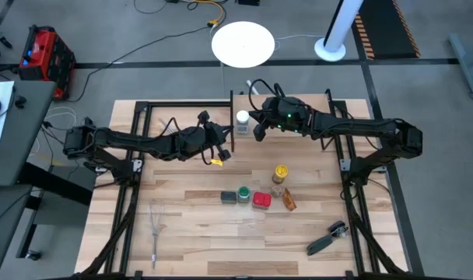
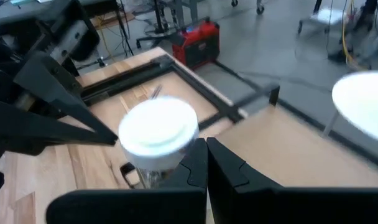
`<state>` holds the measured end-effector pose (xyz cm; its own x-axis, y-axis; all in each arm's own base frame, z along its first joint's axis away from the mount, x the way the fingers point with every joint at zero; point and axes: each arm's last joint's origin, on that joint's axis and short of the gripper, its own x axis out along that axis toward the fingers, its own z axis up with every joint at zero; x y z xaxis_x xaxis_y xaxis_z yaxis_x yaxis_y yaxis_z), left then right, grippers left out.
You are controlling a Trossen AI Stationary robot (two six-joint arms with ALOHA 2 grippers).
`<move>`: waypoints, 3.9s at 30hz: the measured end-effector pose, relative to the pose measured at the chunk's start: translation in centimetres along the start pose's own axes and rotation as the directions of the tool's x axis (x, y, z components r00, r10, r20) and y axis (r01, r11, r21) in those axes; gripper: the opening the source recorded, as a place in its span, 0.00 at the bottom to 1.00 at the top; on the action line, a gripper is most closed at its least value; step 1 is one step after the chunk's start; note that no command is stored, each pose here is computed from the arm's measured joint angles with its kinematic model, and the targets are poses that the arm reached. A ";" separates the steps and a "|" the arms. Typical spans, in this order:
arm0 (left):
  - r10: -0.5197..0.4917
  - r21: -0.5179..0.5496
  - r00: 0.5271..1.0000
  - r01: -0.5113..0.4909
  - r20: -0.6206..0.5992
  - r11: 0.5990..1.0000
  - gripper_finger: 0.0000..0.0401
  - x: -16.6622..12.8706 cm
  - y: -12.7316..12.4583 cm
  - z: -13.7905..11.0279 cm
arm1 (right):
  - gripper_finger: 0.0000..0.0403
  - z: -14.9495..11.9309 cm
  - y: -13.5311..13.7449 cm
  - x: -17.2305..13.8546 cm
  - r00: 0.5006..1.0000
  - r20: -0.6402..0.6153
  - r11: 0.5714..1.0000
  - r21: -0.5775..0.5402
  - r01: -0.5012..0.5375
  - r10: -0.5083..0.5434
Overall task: Shelf spices
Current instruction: Put the white seasoning bottle on the shelf
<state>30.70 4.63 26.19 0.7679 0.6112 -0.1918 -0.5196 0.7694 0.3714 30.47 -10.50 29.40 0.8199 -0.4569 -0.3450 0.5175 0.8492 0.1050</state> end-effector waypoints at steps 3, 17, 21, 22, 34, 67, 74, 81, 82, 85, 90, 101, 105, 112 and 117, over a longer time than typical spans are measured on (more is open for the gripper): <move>-0.004 0.015 1.000 0.005 -0.022 1.000 0.00 -0.1 0.0 -0.2 | 0.01 -0.7 -0.1 0.0 0.997 -0.069 0.999 0.029 0.018 -0.016; -0.015 0.016 1.000 0.015 -0.025 1.000 0.00 -0.1 0.1 -0.2 | 0.01 -0.5 0.8 -0.2 0.999 -0.033 0.999 0.034 -0.015 0.016; -0.016 0.016 1.000 0.016 -0.024 1.000 0.00 -0.1 0.1 -0.2 | 0.01 -0.3 0.8 -0.2 1.000 -0.022 0.999 0.035 -0.016 0.017; -0.016 0.016 1.000 0.016 -0.024 1.000 0.00 -0.1 0.1 -0.2 | 0.01 -0.3 0.8 -0.2 1.000 -0.022 0.999 0.035 -0.016 0.017; -0.029 0.026 0.999 0.029 -0.020 0.999 0.00 0.0 0.1 -0.2 | 0.01 -0.7 0.3 -0.1 0.998 -0.063 0.998 0.057 0.005 -0.001; -0.094 -0.044 0.996 0.094 -0.007 0.995 0.00 1.1 1.5 -0.7 | 0.01 -0.4 0.1 0.0 0.999 -0.038 0.999 0.042 0.007 -0.005; -0.081 -0.048 0.997 0.080 -0.013 0.996 0.00 1.3 1.9 -0.9 | 0.01 -0.7 0.8 -0.2 0.998 -0.059 0.999 0.037 -0.011 0.013; -0.112 -0.056 0.994 0.111 -0.006 0.992 0.00 1.4 2.1 -0.9 | 0.01 -0.5 0.9 -0.2 0.999 -0.038 0.999 0.039 -0.017 0.019; -0.113 -0.056 0.994 0.112 -0.006 0.992 0.00 1.4 2.1 -0.9 | 0.01 -0.5 0.8 -0.2 0.999 -0.035 0.999 0.040 -0.015 0.017; -0.115 -0.056 0.993 0.115 -0.005 0.992 0.00 1.4 2.1 -0.9 | 0.01 -0.5 0.6 -0.1 0.999 -0.037 0.999 0.041 -0.010 0.011; -0.115 -0.056 0.993 0.115 -0.005 0.992 0.00 1.4 2.1 -0.9 | 0.01 -0.4 0.4 -0.1 0.999 -0.036 0.999 0.038 -0.004 0.006; -0.115 -0.056 0.993 0.115 -0.005 0.992 0.00 1.4 2.1 -0.9 | 0.01 -0.4 0.4 -0.1 0.999 -0.036 0.999 0.036 -0.004 0.005; -0.118 -0.056 0.993 0.118 -0.005 0.992 0.00 1.4 2.1 -0.9 | 0.01 -0.4 0.4 -0.1 0.999 -0.037 0.999 0.042 -0.004 0.006; -0.128 -0.054 0.992 0.127 -0.006 0.990 0.00 1.4 2.1 -1.0 | 0.01 -0.6 0.5 -0.1 0.999 -0.054 0.999 0.038 -0.005 0.007; -0.130 -0.051 0.991 0.129 -0.013 0.990 0.00 1.4 2.1 -1.0 | 0.01 -1.9 0.2 -0.3 0.980 -0.171 0.995 -0.006 0.098 -0.097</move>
<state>30.34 7.27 25.75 0.8239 0.5084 -0.2506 -0.4345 0.8504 0.2966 29.83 -9.65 27.72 0.7115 -0.4853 -0.5082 0.5937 0.8020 0.0655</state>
